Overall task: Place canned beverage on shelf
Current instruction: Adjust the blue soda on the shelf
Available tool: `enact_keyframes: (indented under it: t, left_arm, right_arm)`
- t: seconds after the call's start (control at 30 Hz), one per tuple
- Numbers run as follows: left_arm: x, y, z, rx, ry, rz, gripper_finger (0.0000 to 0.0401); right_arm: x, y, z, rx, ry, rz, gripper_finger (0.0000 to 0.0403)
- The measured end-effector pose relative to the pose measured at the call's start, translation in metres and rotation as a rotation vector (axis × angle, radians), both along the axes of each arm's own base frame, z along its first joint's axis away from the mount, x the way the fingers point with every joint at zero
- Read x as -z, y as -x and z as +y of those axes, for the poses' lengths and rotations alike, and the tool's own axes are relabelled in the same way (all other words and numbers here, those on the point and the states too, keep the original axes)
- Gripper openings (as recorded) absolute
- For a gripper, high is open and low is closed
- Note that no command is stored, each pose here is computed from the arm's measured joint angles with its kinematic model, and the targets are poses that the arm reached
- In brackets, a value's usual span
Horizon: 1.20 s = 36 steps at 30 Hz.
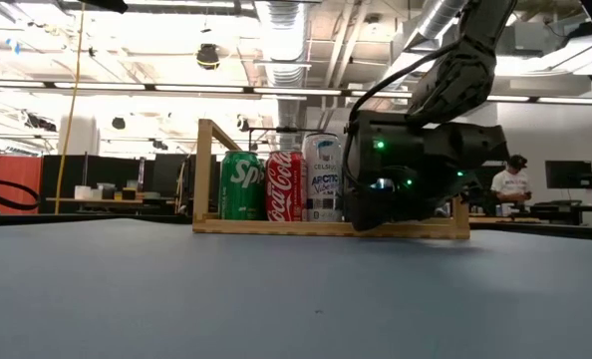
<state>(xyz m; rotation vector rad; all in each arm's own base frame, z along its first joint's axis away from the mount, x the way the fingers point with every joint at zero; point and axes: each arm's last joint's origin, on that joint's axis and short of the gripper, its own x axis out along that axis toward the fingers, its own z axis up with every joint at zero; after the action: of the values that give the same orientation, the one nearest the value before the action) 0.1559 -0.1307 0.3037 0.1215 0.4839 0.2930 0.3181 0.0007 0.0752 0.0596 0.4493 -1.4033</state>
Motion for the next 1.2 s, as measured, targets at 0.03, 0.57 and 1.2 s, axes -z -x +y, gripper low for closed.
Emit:
enact_keyframes:
  t: [0.03,0.57,1.2]
  left_arm:
    - [0.000,0.000,0.000,0.000,0.000,0.000,0.0341]
    - [0.000,0.000,0.000,0.011,0.011,0.010,0.0341]
    - [0.000,0.000,-0.001,0.005,0.027,0.002,0.0341]
  right_arm:
    - [0.000,0.000,-0.001,-0.001,-0.006,0.009,0.0000]
    - [-0.021,-0.018,0.044,-0.159,0.032,0.003,0.0000]
    - [-0.042,-0.016,0.019,-0.073,0.051,0.219,0.0000]
